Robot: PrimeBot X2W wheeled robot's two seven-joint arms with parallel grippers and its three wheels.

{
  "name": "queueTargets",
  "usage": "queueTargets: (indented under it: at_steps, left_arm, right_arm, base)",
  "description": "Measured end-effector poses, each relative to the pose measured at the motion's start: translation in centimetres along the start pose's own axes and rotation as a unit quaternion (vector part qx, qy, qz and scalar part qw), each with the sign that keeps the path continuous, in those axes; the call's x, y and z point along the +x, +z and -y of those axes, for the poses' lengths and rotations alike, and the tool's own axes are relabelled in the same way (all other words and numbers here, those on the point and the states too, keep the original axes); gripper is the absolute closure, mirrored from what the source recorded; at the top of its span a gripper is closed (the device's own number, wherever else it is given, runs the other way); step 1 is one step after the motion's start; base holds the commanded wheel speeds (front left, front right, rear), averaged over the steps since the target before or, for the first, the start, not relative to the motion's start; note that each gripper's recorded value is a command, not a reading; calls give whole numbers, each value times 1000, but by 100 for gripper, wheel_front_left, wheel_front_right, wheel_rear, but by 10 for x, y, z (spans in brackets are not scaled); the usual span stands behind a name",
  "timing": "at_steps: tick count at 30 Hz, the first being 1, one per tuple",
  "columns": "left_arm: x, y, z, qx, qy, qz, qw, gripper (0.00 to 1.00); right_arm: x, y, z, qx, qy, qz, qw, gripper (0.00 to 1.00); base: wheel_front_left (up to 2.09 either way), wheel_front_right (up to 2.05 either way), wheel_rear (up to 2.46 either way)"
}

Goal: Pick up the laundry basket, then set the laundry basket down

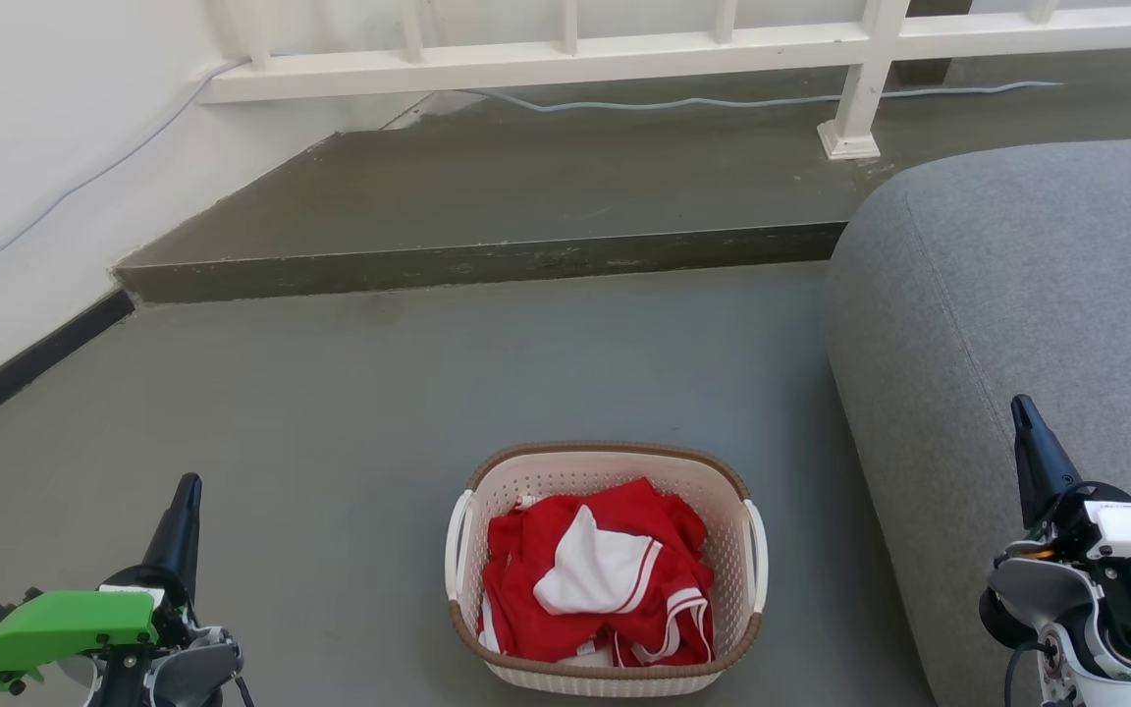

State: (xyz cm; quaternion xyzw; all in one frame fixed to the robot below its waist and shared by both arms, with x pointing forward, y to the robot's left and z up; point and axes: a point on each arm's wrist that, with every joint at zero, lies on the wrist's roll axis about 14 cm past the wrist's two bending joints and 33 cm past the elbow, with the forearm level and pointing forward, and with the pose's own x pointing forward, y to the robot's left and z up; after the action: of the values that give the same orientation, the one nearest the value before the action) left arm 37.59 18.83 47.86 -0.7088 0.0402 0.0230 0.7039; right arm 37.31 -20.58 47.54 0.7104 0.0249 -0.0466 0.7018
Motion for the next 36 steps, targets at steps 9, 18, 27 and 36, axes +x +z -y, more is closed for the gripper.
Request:
queueTargets:
  at_steps: [9,18,27,36]
  left_arm:
    - [0,0,0,0,0,0,1000,100]
    - [0,0,0,0,0,0,1000,100]
    - [0,0,0,0,0,0,1000,100]
    - [0,0,0,0,0,0,1000,100]
  right_arm:
    - [0,0,0,0,0,0,1000,100]
    - [0,0,0,0,0,0,1000,100]
    - [0,0,0,0,0,0,1000,100]
    - [0,0,0,0,0,0,1000,100]
  base:
    - [0,0,0]
    - [0,0,0]
    - [0,0,0]
    - [0,0,0]
